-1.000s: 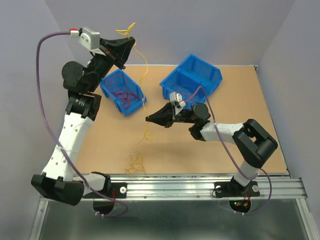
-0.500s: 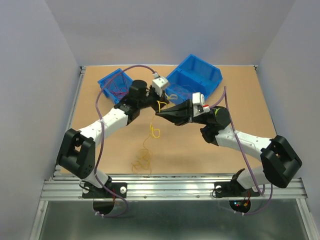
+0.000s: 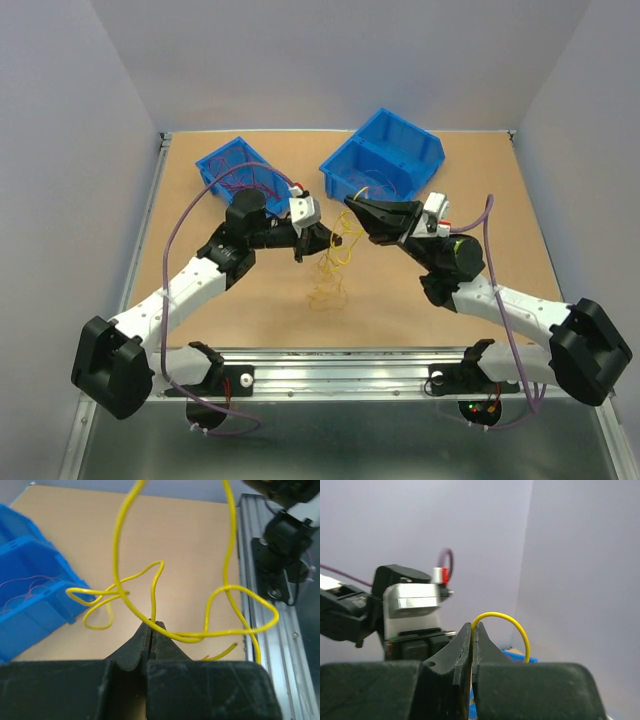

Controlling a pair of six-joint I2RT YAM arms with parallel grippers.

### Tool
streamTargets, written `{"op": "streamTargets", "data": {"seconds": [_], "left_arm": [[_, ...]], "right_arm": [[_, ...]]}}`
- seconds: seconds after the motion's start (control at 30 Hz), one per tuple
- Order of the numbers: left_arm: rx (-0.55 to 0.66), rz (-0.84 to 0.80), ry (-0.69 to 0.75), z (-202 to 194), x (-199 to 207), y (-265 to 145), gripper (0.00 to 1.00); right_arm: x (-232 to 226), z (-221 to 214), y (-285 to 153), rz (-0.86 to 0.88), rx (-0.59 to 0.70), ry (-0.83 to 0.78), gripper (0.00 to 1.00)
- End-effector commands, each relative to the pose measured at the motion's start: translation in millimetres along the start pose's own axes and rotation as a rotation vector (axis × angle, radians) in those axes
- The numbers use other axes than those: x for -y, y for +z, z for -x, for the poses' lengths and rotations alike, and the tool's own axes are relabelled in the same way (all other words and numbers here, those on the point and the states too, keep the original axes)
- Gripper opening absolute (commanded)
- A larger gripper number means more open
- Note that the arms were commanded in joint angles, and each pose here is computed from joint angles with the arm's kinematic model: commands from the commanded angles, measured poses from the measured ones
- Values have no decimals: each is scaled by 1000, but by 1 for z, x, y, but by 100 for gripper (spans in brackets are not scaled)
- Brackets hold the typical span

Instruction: Untangle the cables

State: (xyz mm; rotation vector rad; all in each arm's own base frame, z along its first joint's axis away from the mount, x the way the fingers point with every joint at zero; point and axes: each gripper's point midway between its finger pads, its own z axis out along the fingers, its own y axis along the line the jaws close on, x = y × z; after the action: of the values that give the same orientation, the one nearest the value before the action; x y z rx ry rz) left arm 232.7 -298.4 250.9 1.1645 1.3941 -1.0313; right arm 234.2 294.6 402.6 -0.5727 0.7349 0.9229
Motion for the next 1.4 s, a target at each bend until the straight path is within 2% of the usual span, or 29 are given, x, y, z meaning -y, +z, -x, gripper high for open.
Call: {"op": "streamTargets", "data": {"seconds": [0.0,0.07,0.1,0.2,0.37,0.5,0.67,0.93,1.07,1.2,1.33,1.37], "left_arm": [[81,-271,93,12,52,-10,0],[100,-377,109,13,73,-18,0],[107,-410,120,13,79,-21,0],[128,-479,149,16,95,-30,0],[167,-484,244,26,106,-41,0],[177,-449,270,28,104,-42,0],[163,-369,219,30,89,-34,0],[187,-191,151,41,48,-32,0],[252,-135,117,50,36,-48,0],[245,-154,94,48,35,-47,0],[223,-179,53,42,30,-42,0],[212,-200,35,39,31,-40,0]], "right_arm": [[33,21,-8,-180,57,-60,1],[43,9,-3,-202,8,-56,0],[45,-6,-2,-204,-55,-41,1],[44,-33,4,-177,-127,-15,1],[29,-78,-5,-115,-259,101,1],[12,-84,-15,-49,-298,140,1],[-9,-72,-22,52,-336,136,5],[-36,-93,-49,217,-490,116,6],[-40,-93,-53,250,-493,94,15],[-41,-91,-55,252,-489,87,20],[-49,-91,-58,301,-488,95,38],[-50,-93,-58,309,-491,97,40]]}}
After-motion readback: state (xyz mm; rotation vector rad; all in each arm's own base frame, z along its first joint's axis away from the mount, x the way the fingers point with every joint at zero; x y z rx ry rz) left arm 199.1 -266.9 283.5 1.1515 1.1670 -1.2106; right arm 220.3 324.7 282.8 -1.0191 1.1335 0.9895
